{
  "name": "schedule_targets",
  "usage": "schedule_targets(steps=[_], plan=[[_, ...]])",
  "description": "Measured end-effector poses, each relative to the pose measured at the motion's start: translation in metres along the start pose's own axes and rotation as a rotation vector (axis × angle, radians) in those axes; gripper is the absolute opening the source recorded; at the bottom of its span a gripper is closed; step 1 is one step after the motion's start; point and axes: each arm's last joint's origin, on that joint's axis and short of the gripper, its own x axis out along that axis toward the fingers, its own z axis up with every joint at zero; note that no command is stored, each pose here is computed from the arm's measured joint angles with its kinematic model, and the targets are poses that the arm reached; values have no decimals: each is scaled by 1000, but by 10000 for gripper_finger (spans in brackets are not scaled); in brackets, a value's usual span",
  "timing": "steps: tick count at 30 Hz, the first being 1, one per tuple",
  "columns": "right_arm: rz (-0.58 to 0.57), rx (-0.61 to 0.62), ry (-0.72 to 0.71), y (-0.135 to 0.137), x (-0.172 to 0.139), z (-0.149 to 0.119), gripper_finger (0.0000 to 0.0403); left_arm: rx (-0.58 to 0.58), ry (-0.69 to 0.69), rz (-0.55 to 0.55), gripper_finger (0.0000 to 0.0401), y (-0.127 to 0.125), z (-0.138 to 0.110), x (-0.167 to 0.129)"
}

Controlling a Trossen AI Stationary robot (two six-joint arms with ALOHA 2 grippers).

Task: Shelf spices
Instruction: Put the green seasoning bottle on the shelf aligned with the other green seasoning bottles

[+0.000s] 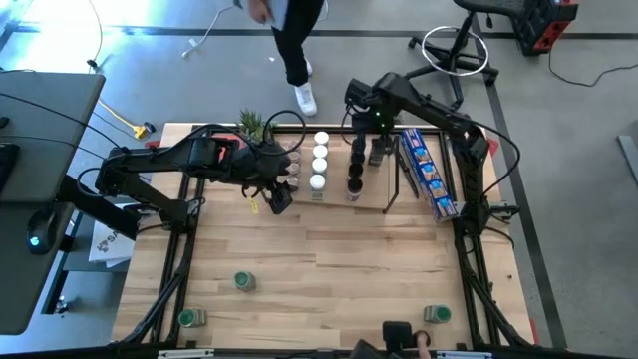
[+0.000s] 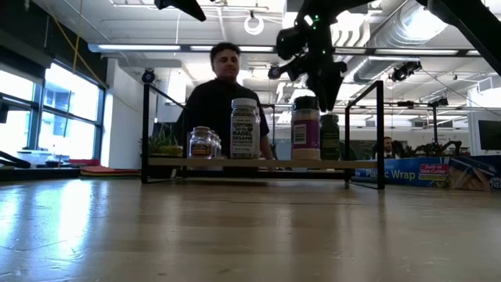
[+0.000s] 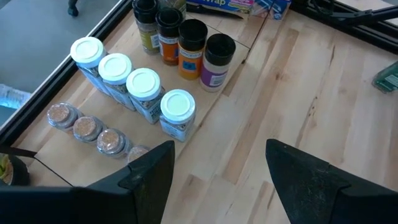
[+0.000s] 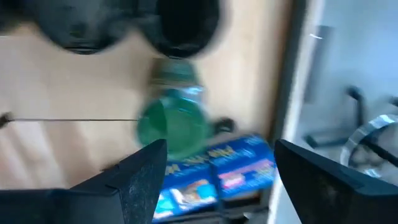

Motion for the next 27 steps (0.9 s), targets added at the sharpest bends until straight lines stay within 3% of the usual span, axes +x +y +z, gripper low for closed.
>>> schedule_targets(steps=[6, 8, 12, 16, 21, 27], plan=[[-232, 52, -57, 12, -52, -10, 291, 6, 60, -132, 245, -6, -6, -8], [-258, 76, -149, 23, -78, -19, 291, 77, 124, -172, 244, -14, -18, -18], [-296, 196, -378, 53, -129, -41, 291, 223, 292, -145, 237, -29, -53, -41], [-258, 341, -613, 88, -168, -67, 291, 351, 394, -116, 235, -45, -90, -58], [-251, 423, -763, 124, -192, -91, 291, 244, 462, -84, 238, -60, -135, -49], [-280, 452, -797, 143, -198, -102, 291, 195, 558, -221, 274, -78, -172, -23]])
